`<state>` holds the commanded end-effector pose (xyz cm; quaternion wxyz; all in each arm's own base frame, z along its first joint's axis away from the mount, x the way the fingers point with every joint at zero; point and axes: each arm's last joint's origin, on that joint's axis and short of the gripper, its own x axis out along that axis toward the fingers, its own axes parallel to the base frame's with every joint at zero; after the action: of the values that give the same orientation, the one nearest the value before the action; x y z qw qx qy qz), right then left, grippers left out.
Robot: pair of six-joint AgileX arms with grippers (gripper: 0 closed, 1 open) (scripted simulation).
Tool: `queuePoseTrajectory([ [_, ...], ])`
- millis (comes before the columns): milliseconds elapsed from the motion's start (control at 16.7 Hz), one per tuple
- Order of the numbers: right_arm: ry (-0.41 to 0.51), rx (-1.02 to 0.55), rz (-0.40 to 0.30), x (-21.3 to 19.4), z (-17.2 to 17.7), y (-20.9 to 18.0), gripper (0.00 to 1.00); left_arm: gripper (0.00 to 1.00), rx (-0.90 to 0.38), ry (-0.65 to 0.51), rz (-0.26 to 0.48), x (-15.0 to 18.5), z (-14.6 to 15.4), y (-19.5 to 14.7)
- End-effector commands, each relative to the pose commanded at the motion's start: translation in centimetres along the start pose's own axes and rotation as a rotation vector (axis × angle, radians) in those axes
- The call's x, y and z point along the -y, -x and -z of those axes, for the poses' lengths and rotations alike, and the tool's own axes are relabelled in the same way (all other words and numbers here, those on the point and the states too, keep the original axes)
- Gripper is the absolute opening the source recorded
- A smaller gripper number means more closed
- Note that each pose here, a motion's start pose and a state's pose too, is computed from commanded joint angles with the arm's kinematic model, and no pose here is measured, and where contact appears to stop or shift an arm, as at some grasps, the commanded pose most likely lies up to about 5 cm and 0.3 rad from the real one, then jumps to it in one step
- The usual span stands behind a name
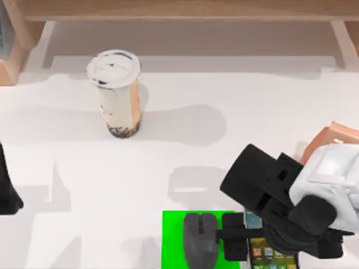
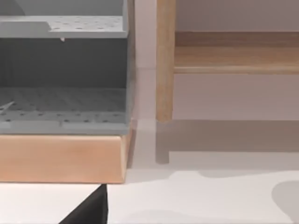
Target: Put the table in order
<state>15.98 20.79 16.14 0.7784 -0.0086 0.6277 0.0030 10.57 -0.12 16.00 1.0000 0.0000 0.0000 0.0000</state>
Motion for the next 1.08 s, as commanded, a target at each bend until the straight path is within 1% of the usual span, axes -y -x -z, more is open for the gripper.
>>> queuePoseTrajectory([
  [120, -0.026, 0.131, 0.02, -1.0, 0.4, 1.2, 0.0, 1.0, 0.0, 0.0, 0.0, 0.0, 0.0, 0.0],
  [300, -0.117, 0.339, 0.073, -1.6, 0.9, 2.9, 0.0, 1.0, 0.0, 0.0, 0.0, 0.0, 0.0, 0.0],
  [540, -0.28, 0.635, 0.196, -0.6, 0.7, 4.6, 0.0, 1.0, 0.0, 0.0, 0.0, 0.0, 0.0, 0.0],
  [660, -0.345, 0.754, 0.256, 0.2, 0.5, 5.2, 0.0, 1.0, 0.0, 0.0, 0.0, 0.0, 0.0, 0.0],
  [840, -0.406, 0.865, 0.318, 1.3, 0.3, 5.8, 0.0, 1.0, 0.0, 0.0, 0.0, 0.0, 0.0, 0.0],
  [960, -0.421, 0.892, 0.335, 1.7, 0.2, 5.9, 0.0, 1.0, 0.0, 0.0, 0.0, 0.0, 0.0, 0.0],
  [1080, -0.421, 0.893, 0.335, 1.7, 0.2, 5.9, 0.0, 1.0, 0.0, 0.0, 0.0, 0.0, 0.0, 0.0],
])
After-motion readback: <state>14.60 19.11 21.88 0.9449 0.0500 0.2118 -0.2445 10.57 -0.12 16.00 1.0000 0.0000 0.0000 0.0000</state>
